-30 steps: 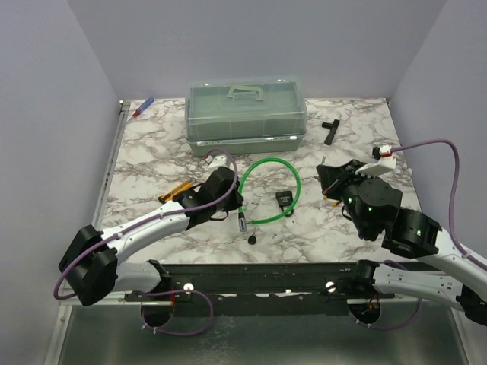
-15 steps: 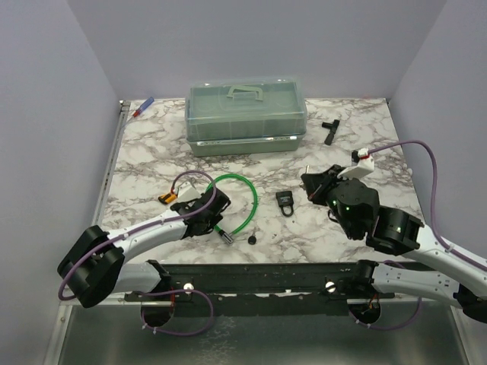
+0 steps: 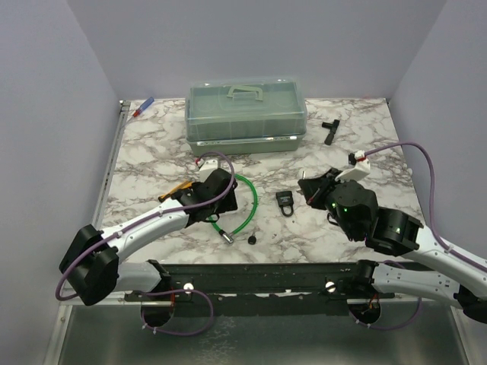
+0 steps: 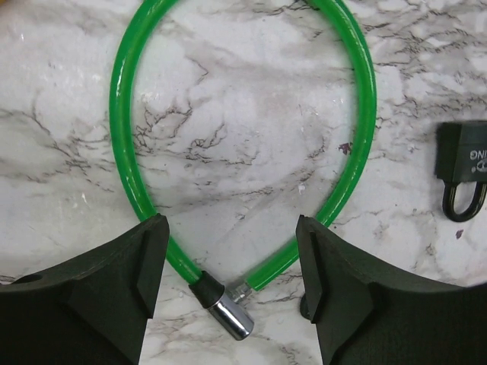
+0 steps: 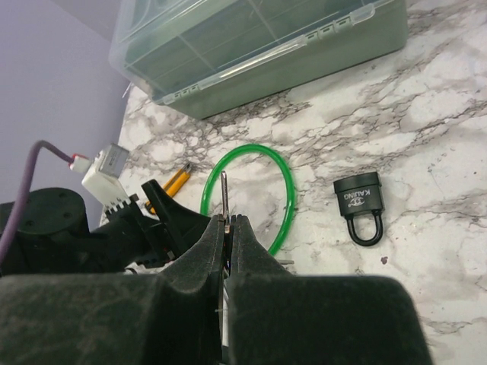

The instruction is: Unlock with the key

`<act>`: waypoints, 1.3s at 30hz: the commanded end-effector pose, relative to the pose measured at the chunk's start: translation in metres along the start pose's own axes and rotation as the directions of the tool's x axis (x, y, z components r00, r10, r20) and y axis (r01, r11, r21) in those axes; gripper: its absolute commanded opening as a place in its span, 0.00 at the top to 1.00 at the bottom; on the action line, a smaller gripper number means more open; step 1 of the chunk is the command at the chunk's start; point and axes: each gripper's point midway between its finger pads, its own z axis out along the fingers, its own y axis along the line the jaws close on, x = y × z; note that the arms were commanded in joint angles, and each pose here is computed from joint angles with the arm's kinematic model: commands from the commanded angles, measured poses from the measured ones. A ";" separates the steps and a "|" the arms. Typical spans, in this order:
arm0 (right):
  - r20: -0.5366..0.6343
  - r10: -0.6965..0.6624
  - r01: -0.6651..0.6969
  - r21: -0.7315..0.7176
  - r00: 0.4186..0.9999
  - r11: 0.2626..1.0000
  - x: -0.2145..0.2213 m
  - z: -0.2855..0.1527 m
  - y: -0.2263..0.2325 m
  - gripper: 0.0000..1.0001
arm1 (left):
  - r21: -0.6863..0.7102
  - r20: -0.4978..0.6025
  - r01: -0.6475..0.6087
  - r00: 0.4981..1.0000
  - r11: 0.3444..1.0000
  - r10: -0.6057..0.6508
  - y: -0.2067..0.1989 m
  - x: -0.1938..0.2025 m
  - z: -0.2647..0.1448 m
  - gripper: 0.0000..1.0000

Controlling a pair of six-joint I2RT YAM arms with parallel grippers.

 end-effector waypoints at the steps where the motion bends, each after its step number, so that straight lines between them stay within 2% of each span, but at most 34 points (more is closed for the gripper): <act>1: -0.059 0.153 -0.159 -0.116 0.987 0.981 -0.013 -0.009 0.046 0.99 | -0.010 0.061 -0.200 0.978 0.980 0.201 0.003 -0.024 -0.019 0.27; 4: -0.123 0.269 -0.285 -0.141 0.955 0.948 -0.024 -0.011 0.083 0.99 | -0.087 0.079 -0.231 0.968 0.969 0.238 0.017 -0.032 -0.020 0.23; 8: -0.202 0.403 -0.417 -0.035 0.893 0.908 -0.023 -0.006 0.106 0.99 | -0.084 0.026 -0.318 0.947 0.944 0.321 0.023 -0.024 -0.021 0.24; 10: -0.237 0.452 -0.462 0.013 0.860 0.887 -0.015 -0.003 0.112 0.99 | -0.021 0.024 -0.387 0.922 0.922 0.388 0.015 -0.025 -0.028 0.26; 12: -0.250 0.471 -0.475 0.047 0.846 0.879 -0.010 0.000 0.113 0.99 | -0.046 0.069 -0.425 0.902 0.904 0.427 0.016 -0.041 -0.035 0.25; 14: -0.258 0.492 -0.494 0.063 0.832 0.867 -0.007 0.002 0.116 0.99 | -0.089 0.099 -0.498 0.857 0.863 0.505 0.019 -0.057 -0.040 0.26; 15: -0.265 0.498 -0.501 0.060 0.826 0.863 -0.007 0.002 0.119 0.99 | -0.107 0.097 -0.545 0.826 0.831 0.555 0.023 -0.060 -0.040 0.26; 16: -0.270 0.502 -0.508 0.055 0.821 0.860 -0.008 0.002 0.122 0.99 | -0.122 0.081 -0.616 0.775 0.778 0.627 0.027 -0.061 -0.039 0.27; 18: -0.280 0.507 -0.517 0.045 0.815 0.855 -0.010 0.001 0.128 0.99 | -0.163 0.056 -0.674 0.723 0.720 0.689 0.036 -0.062 -0.036 0.27; 19: -0.283 0.510 -0.521 0.041 0.812 0.853 -0.011 0.001 0.130 0.99 | -0.166 0.028 -0.722 0.677 0.671 0.736 0.044 -0.057 -0.032 0.28; 22: -0.288 0.519 -0.538 0.017 0.805 0.843 -0.013 0.001 0.135 0.99 | -0.027 -0.009 -0.851 0.524 0.524 0.851 0.049 -0.026 -0.026 0.32; 26: -0.303 0.538 -0.565 -0.005 0.787 0.825 -0.017 -0.003 0.141 0.99 | 0.081 0.051 -0.924 0.379 0.374 0.924 0.050 -0.007 -0.032 0.32; 31: -0.342 0.533 -0.577 -0.036 0.774 0.816 -0.013 -0.007 0.147 0.99 | 0.217 0.197 -0.968 0.173 0.130 0.965 0.037 0.014 -0.043 0.33; 35: -0.365 0.526 -0.575 -0.032 0.768 0.817 -0.009 -0.010 0.147 0.99 | 0.252 0.214 -0.968 0.065 0.010 0.975 0.038 0.025 -0.036 0.35; 39: -0.349 0.513 -0.559 -0.037 0.784 0.829 -0.002 -0.013 0.128 0.99 | 0.298 0.205 -0.951 -0.016 -0.078 0.979 0.045 0.041 -0.024 0.37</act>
